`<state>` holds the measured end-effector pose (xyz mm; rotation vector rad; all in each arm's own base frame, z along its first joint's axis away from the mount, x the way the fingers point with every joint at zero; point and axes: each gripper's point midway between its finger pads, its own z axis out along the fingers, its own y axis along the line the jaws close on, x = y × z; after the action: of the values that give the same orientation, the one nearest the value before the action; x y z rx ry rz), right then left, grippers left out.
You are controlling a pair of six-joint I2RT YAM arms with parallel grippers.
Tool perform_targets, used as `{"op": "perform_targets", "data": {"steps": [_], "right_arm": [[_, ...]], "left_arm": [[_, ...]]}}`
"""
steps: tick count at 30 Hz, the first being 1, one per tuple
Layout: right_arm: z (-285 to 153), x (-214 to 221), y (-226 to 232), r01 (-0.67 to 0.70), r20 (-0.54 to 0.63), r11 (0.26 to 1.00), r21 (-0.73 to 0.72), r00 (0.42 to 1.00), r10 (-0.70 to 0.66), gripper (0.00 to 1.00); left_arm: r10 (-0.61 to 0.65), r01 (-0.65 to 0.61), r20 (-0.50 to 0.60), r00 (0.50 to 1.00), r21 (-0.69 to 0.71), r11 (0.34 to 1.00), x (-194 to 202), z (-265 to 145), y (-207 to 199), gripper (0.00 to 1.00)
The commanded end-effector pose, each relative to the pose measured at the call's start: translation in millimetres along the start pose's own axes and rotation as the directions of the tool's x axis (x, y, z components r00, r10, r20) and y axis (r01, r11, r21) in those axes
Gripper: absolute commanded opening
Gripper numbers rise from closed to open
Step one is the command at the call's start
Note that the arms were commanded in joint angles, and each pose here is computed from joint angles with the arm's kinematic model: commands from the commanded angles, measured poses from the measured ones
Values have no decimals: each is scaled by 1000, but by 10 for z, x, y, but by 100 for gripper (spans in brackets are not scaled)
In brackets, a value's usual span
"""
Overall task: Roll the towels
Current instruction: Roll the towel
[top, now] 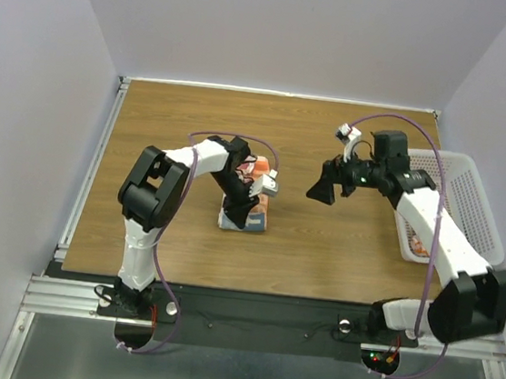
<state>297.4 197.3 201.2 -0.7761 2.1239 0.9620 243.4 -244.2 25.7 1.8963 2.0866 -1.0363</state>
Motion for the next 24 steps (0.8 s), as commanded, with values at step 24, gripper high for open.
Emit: {"op": "perform_targets", "data": {"steps": [24], "right_arm": [[1757, 579, 785, 803, -212, 594, -51, 573, -792, 100]], "left_arm": [[-204, 228, -120, 971, 232, 946, 541, 296, 232, 43]]}}
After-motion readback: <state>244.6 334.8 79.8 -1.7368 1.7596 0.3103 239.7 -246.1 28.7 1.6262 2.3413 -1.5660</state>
